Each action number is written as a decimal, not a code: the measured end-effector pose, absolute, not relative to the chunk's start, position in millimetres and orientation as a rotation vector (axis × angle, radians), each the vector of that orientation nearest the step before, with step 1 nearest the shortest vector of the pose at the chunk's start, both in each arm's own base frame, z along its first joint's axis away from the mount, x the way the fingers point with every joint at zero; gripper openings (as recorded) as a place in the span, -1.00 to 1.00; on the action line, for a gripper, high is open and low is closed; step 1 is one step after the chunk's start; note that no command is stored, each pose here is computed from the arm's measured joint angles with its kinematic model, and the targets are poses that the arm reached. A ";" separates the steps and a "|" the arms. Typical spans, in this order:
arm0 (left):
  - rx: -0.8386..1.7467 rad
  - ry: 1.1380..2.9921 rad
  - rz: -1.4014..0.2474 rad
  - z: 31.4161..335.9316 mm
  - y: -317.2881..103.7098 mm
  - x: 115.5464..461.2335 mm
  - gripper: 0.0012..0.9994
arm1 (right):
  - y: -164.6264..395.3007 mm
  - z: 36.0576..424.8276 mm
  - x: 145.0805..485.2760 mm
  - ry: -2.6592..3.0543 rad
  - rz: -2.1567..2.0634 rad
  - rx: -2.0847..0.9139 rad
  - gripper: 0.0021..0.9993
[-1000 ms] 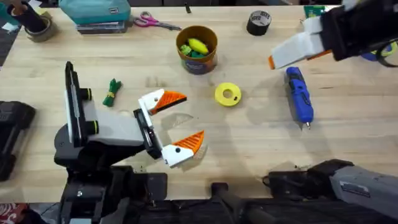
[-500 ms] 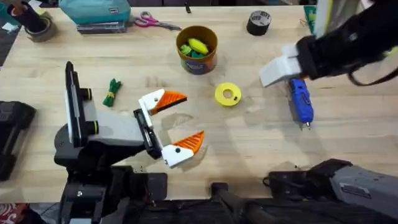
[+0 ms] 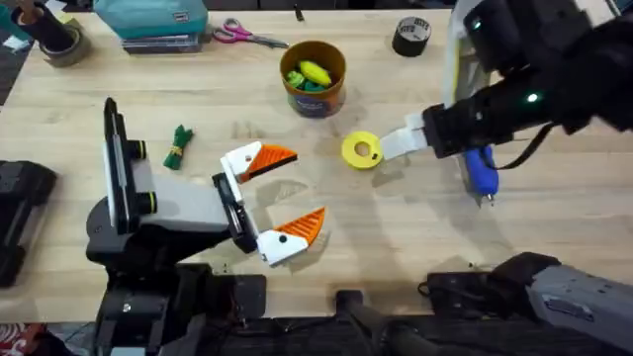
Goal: Pick up the gripper from the table and insert it into the empty holder that is missing its gripper. Then pick up a screw, insert it into the mounting hole, and use the screwdriver to tighten it. Finally, clean up the table by picking up the vegetable and placing it into the bucket.
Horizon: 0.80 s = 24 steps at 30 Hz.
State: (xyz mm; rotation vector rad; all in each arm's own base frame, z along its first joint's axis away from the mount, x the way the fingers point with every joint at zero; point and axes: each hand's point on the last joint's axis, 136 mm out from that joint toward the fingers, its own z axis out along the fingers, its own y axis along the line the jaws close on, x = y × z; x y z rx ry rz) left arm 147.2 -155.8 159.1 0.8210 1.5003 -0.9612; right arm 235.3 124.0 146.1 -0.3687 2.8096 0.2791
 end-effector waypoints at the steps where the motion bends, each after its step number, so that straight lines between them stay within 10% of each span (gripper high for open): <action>1: 0.821 1.500 -0.961 159.1 -155.8 147.2 0.97 | 125.9 143.1 235.7 2.805 0.282 -0.377 0.99; 24: 0.821 1.500 -0.961 159.1 -155.8 147.2 0.97 | 149.9 77.9 255.5 2.993 0.216 -0.452 0.91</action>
